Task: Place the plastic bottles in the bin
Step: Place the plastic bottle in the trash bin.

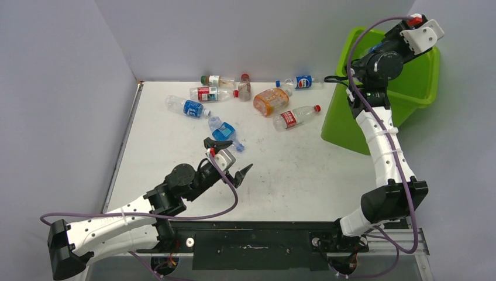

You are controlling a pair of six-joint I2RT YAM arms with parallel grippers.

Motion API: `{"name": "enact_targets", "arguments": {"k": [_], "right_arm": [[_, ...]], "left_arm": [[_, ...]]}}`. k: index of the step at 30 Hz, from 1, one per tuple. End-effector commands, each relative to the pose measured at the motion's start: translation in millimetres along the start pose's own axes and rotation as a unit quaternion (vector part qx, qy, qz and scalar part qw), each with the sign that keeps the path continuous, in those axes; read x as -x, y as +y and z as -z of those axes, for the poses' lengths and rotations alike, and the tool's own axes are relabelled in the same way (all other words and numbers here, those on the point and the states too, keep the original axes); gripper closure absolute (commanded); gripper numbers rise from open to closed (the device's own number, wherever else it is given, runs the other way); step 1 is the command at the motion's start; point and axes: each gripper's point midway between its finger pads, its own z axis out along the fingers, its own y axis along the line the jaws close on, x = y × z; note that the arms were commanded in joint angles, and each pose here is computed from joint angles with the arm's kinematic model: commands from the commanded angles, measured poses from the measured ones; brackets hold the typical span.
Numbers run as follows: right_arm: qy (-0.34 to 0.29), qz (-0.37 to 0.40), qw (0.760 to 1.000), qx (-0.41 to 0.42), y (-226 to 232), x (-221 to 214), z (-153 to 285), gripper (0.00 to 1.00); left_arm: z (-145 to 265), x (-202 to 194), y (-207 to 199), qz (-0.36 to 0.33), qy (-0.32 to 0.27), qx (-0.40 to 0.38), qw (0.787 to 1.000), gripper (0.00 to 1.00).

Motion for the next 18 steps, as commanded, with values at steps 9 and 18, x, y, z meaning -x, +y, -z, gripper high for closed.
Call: {"name": "enact_targets", "arguments": {"k": [9,18], "right_arm": [[0.047,-0.004,0.999,0.018,4.4,-31.1,3.2,0.04],[0.075,-0.063,0.98,0.17,75.1,21.6,71.7,0.1]], "left_arm": [[0.7,20.0,0.4,0.007,-0.037,-0.001,0.999,0.04],[-2.5,13.9,6.2,0.003,-0.024,0.015,1.0,0.04]]}}
